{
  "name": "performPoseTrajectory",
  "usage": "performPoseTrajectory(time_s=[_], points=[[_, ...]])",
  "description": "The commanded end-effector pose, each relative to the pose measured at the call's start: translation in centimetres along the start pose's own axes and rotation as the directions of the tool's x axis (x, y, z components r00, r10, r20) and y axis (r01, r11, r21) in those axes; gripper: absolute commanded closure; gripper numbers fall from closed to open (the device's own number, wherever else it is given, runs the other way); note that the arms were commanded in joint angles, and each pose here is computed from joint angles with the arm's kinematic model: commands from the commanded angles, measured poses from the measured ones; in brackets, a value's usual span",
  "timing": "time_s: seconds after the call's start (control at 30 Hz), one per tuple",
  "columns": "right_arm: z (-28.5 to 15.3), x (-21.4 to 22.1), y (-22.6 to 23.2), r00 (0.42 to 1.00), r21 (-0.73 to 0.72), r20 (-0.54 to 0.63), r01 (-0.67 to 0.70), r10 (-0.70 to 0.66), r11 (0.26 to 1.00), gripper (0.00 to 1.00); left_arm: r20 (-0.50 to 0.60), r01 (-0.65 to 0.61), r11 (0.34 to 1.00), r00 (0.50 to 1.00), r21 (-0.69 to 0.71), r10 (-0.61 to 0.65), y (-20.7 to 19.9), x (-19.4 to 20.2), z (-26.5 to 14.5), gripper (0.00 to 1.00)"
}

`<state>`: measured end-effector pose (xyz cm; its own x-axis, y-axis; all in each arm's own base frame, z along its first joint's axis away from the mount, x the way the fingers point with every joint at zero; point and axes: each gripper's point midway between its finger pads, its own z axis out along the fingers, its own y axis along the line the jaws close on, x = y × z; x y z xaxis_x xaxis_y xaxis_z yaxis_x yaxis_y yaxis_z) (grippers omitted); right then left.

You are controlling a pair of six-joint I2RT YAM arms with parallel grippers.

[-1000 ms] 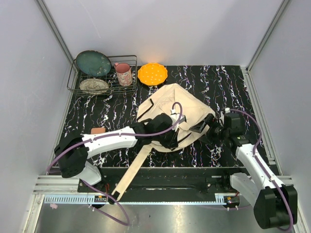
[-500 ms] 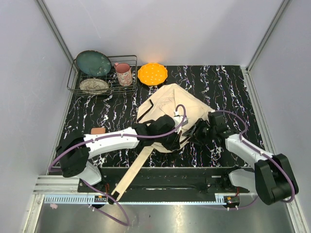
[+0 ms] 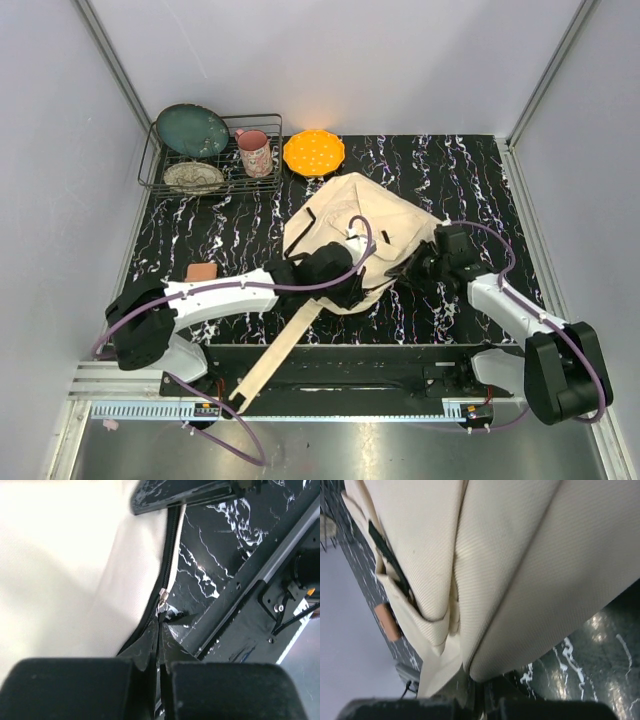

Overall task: Pack the student bag
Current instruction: Zip the student bag at the center of the board.

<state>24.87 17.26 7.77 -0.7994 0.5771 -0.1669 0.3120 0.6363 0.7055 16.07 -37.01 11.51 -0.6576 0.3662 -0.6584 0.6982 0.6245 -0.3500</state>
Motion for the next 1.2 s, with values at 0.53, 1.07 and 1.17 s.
performPoseTrajectory(time_s=[0.53,1.07,1.17], points=[[-5.7,-13.7,-2.5,0.931,0.107,0.352,0.067,-0.101,0.992,1.0,-0.046,0.057,0.951,0.996,-0.303,-0.074,10.0,5.1,-3.6,1.0],[-6.4,-10.6,-1.8,0.974,-0.072,0.223,0.058,-0.04,0.996,0.34,0.119,0.028,0.993,0.992,0.115,-0.042,0.4,-1.9,-3.5,0.99],[-6.9,-9.1,-2.4,0.972,-0.08,0.231,0.048,-0.029,0.996,0.36,0.183,0.02,0.985,0.982,0.17,-0.051,-1.1,-4.2,-3.4,0.46]])
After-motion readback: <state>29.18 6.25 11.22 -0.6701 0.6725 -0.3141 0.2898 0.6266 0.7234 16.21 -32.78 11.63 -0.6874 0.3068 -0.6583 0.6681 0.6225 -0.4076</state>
